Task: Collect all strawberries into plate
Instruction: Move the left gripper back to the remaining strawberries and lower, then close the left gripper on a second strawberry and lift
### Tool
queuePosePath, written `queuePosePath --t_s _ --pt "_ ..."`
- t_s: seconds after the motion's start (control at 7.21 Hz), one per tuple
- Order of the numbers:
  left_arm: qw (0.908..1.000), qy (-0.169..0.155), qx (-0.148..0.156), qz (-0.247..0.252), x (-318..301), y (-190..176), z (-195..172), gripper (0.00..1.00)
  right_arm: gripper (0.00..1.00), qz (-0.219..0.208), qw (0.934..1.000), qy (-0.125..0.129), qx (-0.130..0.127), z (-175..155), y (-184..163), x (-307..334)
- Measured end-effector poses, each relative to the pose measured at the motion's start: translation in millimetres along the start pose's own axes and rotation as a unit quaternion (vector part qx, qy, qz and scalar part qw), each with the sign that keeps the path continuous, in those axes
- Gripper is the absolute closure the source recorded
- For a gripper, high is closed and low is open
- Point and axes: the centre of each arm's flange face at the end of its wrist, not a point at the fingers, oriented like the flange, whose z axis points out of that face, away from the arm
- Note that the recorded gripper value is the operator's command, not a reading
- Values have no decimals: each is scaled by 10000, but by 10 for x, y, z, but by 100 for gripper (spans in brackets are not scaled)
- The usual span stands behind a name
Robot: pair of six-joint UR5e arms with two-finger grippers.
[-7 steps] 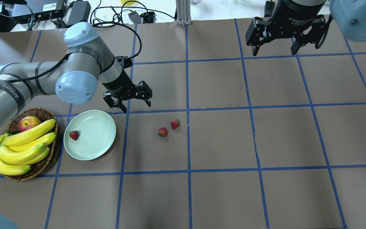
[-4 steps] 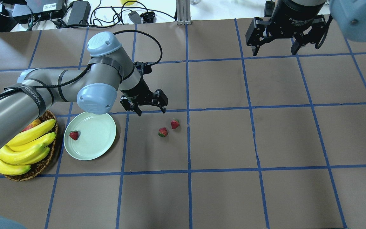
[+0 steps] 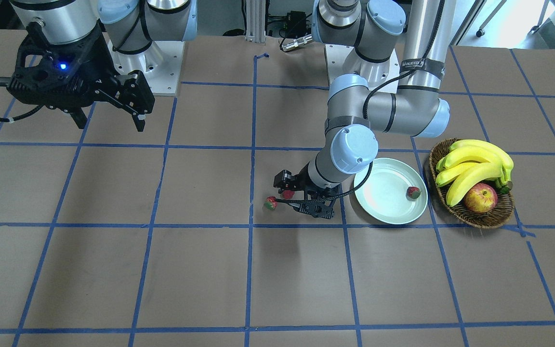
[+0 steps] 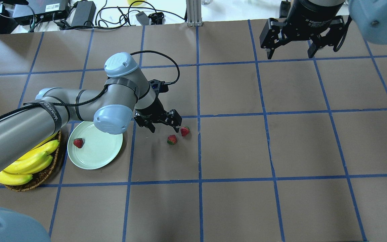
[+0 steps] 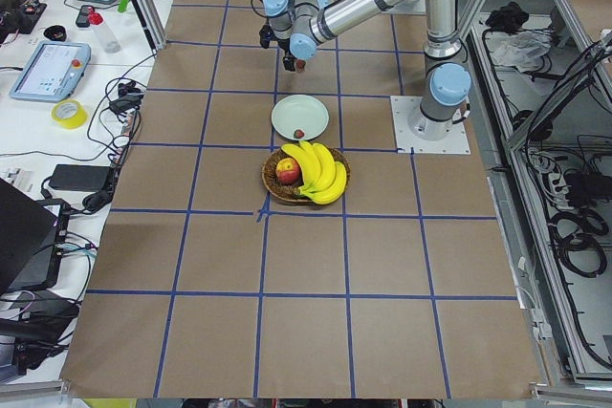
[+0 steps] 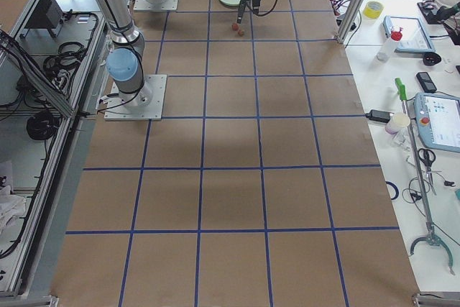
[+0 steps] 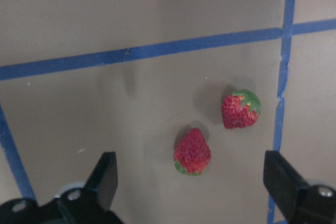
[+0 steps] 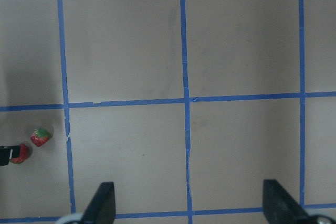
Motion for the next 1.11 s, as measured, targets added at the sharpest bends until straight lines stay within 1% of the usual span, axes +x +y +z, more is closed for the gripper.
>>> queuePosePath --t_s 0.14,0.42,0.56,0.69,0.83,0.97,1.11 --pt "9999 -31 -9 109 94 10 77 13 0 1 10000 0 -2 2 0 1" --pt "9996 -114 32 263 195 8 224 14 0 11 10000 1 -5 6 -2 11" --pt "9994 -177 6 285 191 27 284 17 0 13 10000 1 -3 7 -4 13" --pt "9993 -221 -19 295 188 52 314 28 0 15 10000 1 -1 7 -5 15" --pt "9992 -242 -34 304 188 81 322 52 0 15 10000 1 -1 7 -5 15" --pt "9992 -250 -38 312 191 105 321 70 0 15 10000 1 0 7 -5 15" --pt "9992 -251 -37 317 196 119 316 100 0 15 10000 1 -2 8 -6 15"
